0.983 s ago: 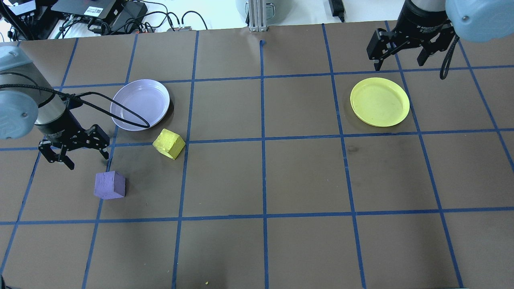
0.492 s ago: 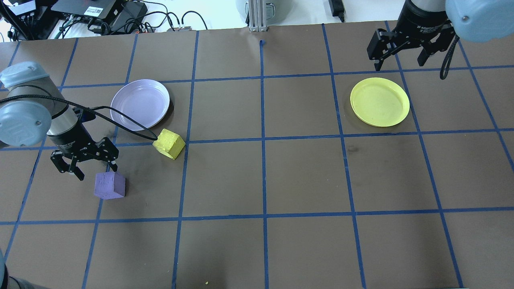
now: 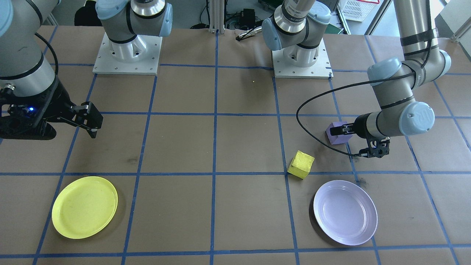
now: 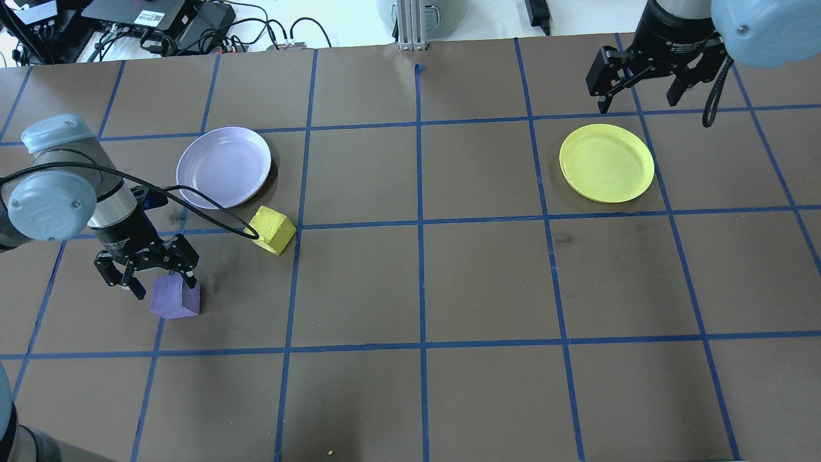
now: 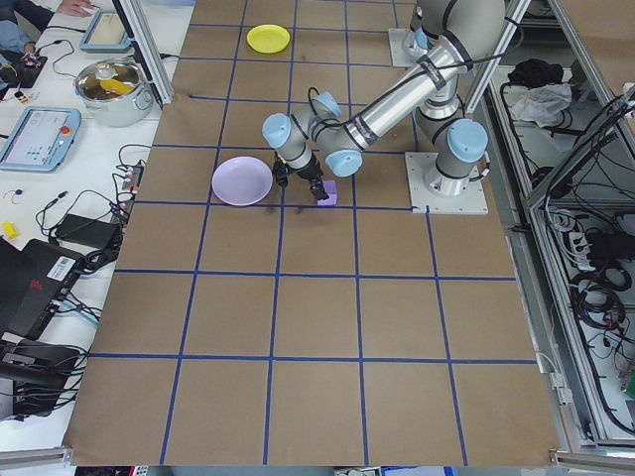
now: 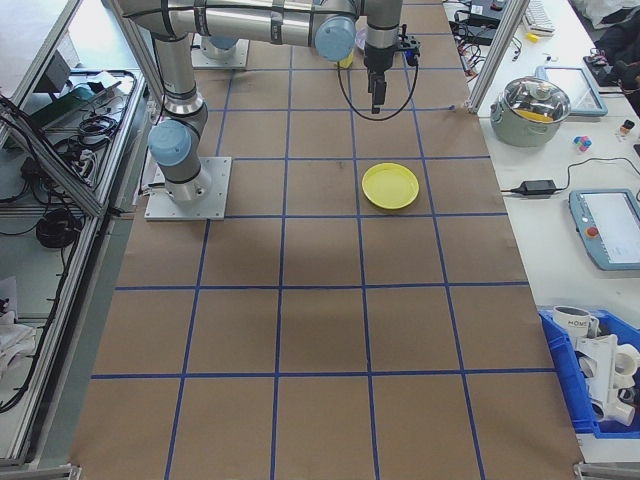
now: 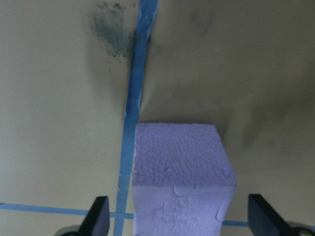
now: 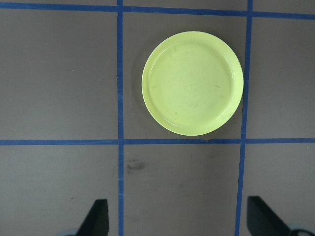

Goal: Sort blocks by color into plates

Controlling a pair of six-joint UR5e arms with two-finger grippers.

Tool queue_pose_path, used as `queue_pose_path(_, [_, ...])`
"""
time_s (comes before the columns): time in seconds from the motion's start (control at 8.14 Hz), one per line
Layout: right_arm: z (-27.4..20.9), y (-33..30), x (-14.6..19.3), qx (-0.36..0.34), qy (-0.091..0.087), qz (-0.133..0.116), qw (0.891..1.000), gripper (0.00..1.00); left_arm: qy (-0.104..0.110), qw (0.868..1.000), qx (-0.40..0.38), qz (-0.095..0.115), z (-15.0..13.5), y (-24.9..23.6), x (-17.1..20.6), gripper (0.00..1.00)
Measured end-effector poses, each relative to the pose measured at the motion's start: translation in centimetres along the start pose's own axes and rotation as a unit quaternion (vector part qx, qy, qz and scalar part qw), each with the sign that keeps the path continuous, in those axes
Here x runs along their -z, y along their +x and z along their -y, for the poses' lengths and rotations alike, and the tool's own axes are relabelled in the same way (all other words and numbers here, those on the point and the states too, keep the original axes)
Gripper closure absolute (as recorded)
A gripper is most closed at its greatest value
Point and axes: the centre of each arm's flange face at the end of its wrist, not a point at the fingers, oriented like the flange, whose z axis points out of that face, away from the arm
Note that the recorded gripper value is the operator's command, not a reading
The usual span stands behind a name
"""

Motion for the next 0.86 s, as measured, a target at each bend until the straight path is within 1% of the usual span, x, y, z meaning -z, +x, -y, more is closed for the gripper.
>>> queue_pose_path(0.12, [0.0, 0.0, 0.0, 0.0, 0.0, 0.0, 1.0, 0.0, -0.01, 1.0, -0.008, -0.002, 0.4, -0.1, -0.9, 0.46])
queue_pose_path(0.25, [0.0, 0.0, 0.0, 0.0, 0.0, 0.0, 1.0, 0.0, -0.016, 1.0, -0.021, -0.004, 0.8, -0.1, -1.5, 0.69])
queue_pose_path(0.37, [0.0, 0.0, 0.0, -0.001, 0.0, 0.0, 1.0, 0.0, -0.019, 0.999, -0.031, -0.005, 1.0, -0.2, -1.9, 0.87])
queue_pose_path(0.49, [0.1, 0.0, 0.1, -0.002, 0.005, 0.0, 1.0, 0.0, -0.02, 0.999, -0.035, -0.006, 1.2, -0.2, -2.1, 0.98])
queue_pose_path(0.61, [0.3, 0.0, 0.1, -0.004, 0.01, 0.0, 1.0, 0.0, -0.018, 0.999, -0.038, -0.006, 1.3, -0.2, -2.0, 0.98])
queue_pose_path(0.86, [0.5, 0.0, 0.0, -0.006, 0.015, -0.001, 1.0, 0.0, -0.014, 0.999, -0.051, -0.005, 0.7, 0.1, -1.0, 0.97])
